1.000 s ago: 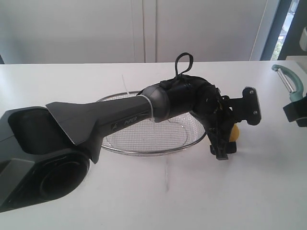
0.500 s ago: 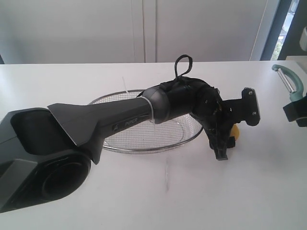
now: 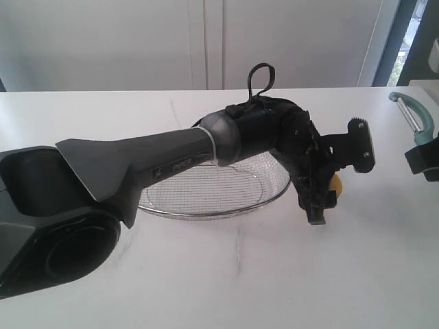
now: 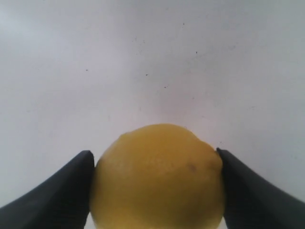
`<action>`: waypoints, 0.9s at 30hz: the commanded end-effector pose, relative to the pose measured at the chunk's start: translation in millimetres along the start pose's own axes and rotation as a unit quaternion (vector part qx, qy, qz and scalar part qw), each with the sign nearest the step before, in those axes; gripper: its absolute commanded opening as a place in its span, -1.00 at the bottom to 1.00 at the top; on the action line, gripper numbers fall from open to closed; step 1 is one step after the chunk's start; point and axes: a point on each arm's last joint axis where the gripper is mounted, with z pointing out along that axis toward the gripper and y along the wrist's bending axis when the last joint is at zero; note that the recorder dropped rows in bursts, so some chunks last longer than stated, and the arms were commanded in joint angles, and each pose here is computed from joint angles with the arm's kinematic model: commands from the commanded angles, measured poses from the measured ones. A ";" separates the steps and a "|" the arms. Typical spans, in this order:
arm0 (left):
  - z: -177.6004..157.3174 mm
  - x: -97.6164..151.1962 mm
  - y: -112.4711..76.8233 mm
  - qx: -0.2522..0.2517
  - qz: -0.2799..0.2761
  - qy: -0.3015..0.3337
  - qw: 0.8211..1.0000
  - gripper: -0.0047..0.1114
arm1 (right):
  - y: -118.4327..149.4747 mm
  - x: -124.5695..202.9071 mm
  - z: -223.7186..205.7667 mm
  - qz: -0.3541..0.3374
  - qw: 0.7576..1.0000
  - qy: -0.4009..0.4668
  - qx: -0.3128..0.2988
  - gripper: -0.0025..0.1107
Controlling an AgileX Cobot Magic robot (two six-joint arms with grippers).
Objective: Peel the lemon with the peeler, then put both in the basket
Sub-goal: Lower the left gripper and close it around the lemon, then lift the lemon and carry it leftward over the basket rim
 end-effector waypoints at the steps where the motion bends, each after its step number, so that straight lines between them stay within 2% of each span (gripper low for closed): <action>1: -28.2 -13.3 6.1 0.003 -0.011 -0.007 1.000 -0.92 | -1.0 1.7 -0.6 0.003 1.000 -0.004 0.002 -0.96; 14: -57.9 -17.4 10.4 0.019 0.000 0.016 1.000 -0.92 | -1.0 1.7 -0.6 0.003 1.000 -0.004 0.002 -0.96; 21: -84.5 0.3 28.6 0.028 -0.025 0.052 0.998 -0.92 | -1.0 1.7 -0.6 0.003 1.000 -0.004 0.002 -0.96; 27: -104.9 21.2 44.0 0.042 -0.067 0.081 0.994 -0.92 | -0.8 1.6 -0.6 0.004 1.000 -0.004 0.001 -0.96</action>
